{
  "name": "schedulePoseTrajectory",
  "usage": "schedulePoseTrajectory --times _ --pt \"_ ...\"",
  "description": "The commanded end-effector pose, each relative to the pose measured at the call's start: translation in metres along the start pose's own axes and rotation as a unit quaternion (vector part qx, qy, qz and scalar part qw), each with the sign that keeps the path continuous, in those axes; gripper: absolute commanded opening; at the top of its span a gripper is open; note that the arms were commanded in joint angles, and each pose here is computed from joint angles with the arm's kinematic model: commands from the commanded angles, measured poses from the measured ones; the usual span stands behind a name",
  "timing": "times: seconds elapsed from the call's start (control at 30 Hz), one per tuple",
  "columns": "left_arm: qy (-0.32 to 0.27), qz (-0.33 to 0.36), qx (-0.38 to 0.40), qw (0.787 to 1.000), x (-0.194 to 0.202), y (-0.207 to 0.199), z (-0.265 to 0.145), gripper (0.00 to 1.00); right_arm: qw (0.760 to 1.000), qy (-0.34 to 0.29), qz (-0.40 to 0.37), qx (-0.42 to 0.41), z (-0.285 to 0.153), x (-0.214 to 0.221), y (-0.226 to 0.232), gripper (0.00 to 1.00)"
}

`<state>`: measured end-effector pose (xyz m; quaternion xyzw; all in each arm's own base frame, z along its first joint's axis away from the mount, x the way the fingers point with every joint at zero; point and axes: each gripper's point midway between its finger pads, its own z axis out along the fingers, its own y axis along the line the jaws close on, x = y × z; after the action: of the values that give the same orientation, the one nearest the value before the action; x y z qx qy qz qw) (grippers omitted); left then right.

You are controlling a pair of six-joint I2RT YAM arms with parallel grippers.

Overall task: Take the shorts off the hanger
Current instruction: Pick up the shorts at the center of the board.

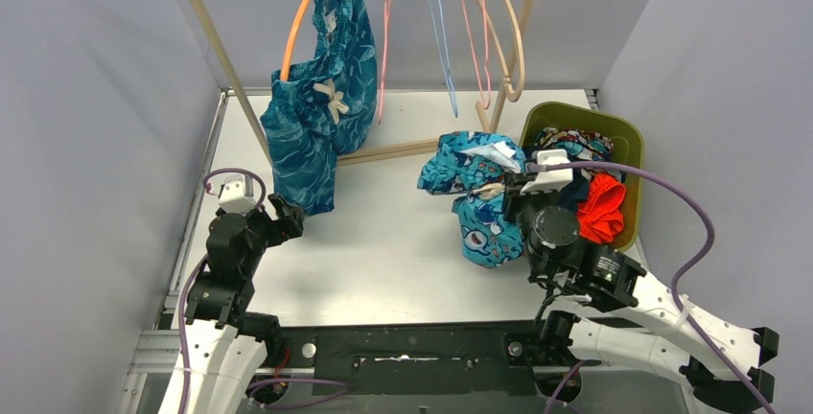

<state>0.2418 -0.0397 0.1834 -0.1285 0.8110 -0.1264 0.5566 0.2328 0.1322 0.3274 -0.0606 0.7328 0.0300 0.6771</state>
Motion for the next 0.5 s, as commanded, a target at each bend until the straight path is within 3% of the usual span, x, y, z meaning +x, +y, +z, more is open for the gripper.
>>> schedulePoseTrajectory --times 0.0,0.4,0.47 --pt "-0.028 -0.004 0.003 1.0 -0.016 -0.003 0.0 0.81 0.995 -0.007 0.008 0.096 -0.011 -0.022 -0.042 0.0" --pt "-0.027 -0.004 0.003 1.0 -0.015 -0.002 0.001 0.81 0.97 -0.042 0.067 0.23 -0.036 -0.036 -0.103 0.0" --pt "-0.027 -0.004 0.003 1.0 -0.014 -0.002 0.001 0.81 0.968 -0.044 0.034 0.244 -0.037 -0.046 -0.111 0.0"
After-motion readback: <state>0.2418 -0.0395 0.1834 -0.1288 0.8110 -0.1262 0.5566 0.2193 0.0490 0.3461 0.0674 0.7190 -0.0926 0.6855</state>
